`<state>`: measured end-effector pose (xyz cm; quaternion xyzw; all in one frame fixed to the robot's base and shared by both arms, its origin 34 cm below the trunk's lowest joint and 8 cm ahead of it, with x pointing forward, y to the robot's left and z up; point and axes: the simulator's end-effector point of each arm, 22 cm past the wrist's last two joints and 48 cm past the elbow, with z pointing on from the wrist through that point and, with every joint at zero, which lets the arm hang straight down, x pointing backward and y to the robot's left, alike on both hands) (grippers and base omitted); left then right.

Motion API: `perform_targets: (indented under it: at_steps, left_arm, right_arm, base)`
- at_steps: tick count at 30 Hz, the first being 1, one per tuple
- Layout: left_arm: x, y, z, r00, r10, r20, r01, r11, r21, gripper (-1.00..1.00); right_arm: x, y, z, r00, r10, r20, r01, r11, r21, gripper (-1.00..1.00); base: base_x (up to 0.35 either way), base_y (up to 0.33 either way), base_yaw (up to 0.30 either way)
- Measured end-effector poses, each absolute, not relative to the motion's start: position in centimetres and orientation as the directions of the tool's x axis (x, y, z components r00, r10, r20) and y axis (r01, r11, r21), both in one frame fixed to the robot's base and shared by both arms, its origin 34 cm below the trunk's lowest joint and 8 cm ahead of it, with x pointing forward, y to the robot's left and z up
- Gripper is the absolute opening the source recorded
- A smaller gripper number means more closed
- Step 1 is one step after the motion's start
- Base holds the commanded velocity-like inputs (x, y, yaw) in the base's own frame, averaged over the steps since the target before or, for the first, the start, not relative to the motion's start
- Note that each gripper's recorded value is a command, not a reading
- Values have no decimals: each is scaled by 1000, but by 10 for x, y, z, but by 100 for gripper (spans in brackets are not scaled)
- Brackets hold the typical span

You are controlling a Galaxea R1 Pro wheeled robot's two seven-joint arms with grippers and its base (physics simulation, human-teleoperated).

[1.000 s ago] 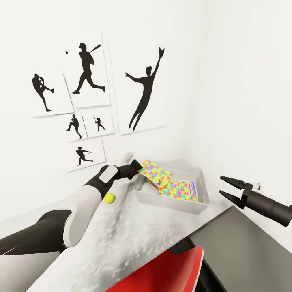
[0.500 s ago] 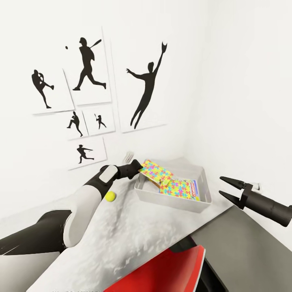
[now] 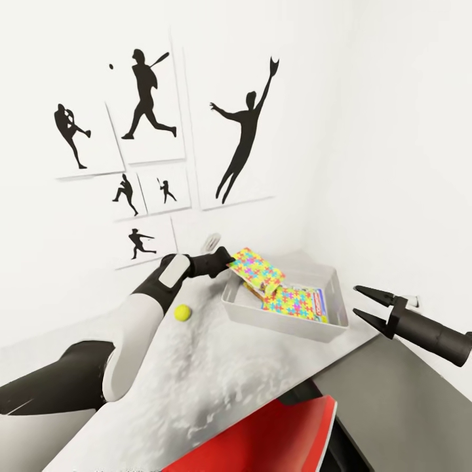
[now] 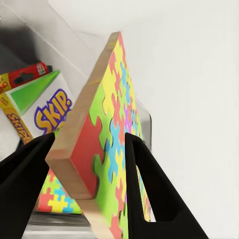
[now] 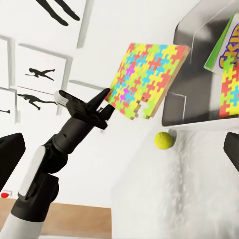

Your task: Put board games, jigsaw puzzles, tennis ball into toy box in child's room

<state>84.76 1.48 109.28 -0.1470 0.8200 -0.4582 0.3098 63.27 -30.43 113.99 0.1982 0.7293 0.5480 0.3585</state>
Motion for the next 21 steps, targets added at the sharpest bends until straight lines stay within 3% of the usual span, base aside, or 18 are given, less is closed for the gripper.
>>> perform_targets:
  at_steps: [15,21]
  left_arm:
    - [843,6,1074,-791,-473,-389,58,575,-816,-100]
    - [843,5,1073,-791,-472,-390,59,576,-816,-100]
  right_arm:
    - [636,-304,1129,-669,683,-292,-84,320,944,100]
    - [636,-304,1129,-670,683,-291,-83,320,944,100]
  base:
    - [0,0,58]
    - [0,0,-125]
